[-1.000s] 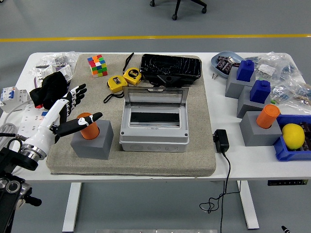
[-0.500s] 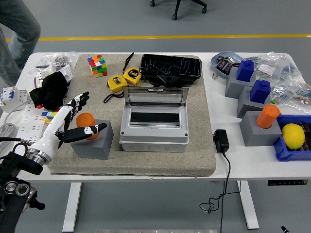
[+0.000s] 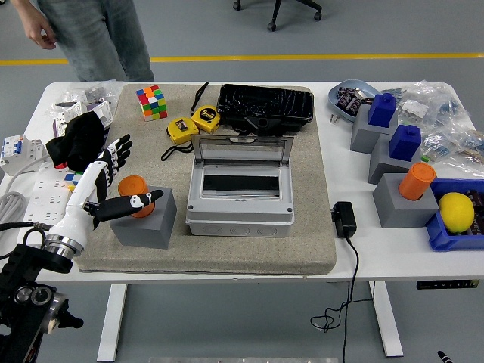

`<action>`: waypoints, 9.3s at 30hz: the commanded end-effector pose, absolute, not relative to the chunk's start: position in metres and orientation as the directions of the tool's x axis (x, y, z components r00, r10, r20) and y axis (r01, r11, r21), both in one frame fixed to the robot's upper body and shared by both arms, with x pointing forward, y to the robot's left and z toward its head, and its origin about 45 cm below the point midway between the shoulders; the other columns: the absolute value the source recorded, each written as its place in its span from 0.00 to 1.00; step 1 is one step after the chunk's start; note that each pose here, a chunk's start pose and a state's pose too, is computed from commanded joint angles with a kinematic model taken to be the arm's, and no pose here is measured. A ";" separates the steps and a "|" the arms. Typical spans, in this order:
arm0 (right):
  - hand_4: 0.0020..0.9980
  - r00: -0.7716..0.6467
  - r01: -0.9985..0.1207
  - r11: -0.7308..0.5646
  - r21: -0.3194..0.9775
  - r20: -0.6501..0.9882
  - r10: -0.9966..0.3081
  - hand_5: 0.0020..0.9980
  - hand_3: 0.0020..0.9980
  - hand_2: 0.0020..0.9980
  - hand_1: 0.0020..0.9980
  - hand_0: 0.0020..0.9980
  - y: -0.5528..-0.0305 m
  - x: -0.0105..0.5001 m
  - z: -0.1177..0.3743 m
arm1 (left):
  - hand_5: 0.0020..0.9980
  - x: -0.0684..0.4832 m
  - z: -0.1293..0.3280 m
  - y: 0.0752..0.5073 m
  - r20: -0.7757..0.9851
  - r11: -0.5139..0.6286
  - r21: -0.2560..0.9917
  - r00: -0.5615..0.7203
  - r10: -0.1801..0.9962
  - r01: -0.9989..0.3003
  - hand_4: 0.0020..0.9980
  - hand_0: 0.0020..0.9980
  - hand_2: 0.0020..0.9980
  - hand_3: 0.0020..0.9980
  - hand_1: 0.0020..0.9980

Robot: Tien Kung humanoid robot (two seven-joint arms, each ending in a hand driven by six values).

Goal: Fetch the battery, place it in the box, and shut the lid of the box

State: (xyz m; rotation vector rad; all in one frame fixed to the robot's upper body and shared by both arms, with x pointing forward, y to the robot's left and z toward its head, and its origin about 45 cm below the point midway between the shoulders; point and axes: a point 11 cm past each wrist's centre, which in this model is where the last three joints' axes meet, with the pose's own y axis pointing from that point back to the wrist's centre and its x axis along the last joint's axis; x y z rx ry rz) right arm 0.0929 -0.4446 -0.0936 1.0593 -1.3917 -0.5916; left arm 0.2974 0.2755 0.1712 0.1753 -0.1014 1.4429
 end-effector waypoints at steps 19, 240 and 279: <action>1.00 0.143 -0.245 0.446 0.861 0.487 -0.862 1.00 0.77 0.73 0.72 0.77 -0.443 0.093 -0.094 | 0.00 0.292 0.157 0.268 0.051 0.112 0.066 0.116 0.992 -0.991 1.00 0.72 0.68 0.66 0.76; 1.00 0.184 -0.251 0.450 0.857 0.498 -0.847 1.00 0.77 0.73 0.72 0.77 -0.450 0.103 -0.089 | 1.00 0.381 0.176 0.079 0.937 0.683 -0.091 0.169 0.305 -0.725 0.96 0.78 0.69 0.69 0.73; 1.00 0.171 -0.250 0.449 0.858 0.496 -0.851 1.00 0.77 0.73 0.72 0.77 -0.449 0.104 -0.090 | 0.93 0.393 0.331 0.114 -0.080 0.553 -0.305 0.599 0.797 -0.776 1.00 0.79 0.79 0.75 0.83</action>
